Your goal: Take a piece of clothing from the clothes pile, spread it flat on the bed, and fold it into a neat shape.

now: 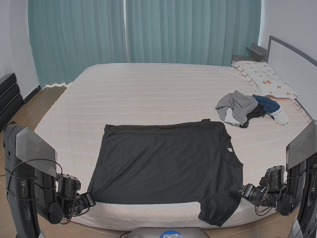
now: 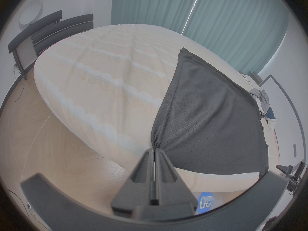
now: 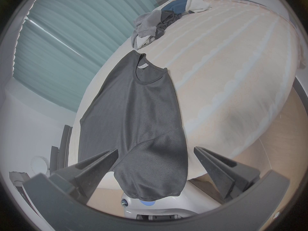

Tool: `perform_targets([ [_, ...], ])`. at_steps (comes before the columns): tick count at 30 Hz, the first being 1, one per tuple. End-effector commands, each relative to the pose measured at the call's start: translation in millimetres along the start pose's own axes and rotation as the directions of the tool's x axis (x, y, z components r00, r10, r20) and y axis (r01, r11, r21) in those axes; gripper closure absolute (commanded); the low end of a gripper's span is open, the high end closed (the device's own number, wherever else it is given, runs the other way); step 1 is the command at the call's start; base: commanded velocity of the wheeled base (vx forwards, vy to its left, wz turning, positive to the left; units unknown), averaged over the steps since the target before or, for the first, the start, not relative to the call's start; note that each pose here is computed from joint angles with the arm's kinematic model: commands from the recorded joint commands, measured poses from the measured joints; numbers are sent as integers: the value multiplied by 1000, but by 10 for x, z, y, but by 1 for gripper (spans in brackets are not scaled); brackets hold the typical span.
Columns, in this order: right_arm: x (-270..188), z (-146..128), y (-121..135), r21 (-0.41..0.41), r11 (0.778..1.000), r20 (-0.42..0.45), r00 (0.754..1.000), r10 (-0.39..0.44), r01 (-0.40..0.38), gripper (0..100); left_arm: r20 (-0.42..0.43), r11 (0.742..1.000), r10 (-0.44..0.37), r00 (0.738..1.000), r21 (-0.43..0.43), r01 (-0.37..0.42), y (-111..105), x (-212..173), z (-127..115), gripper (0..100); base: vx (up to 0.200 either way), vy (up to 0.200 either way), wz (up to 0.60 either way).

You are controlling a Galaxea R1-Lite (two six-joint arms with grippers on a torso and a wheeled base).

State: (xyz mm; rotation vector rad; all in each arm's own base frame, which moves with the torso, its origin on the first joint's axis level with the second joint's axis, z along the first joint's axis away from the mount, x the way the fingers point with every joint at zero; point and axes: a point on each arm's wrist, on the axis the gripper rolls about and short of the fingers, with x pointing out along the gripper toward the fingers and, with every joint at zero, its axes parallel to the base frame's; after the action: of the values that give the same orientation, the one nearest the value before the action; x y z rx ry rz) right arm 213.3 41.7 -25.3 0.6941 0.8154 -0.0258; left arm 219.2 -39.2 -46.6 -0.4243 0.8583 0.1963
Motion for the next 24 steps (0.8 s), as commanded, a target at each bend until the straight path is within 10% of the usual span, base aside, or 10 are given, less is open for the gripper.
perform_targets([
  [1,23,-76,-61,-9,1000,-40,999,-31,30,0,1,1000,0,1000,-6,0,5,-4,6,100,0,0,0],
  [24,117,-246,-79,-193,980,-180,984,11,-46,0,-30,999,-43,999,-18,42,8,9,6,100,0,0,0],
])
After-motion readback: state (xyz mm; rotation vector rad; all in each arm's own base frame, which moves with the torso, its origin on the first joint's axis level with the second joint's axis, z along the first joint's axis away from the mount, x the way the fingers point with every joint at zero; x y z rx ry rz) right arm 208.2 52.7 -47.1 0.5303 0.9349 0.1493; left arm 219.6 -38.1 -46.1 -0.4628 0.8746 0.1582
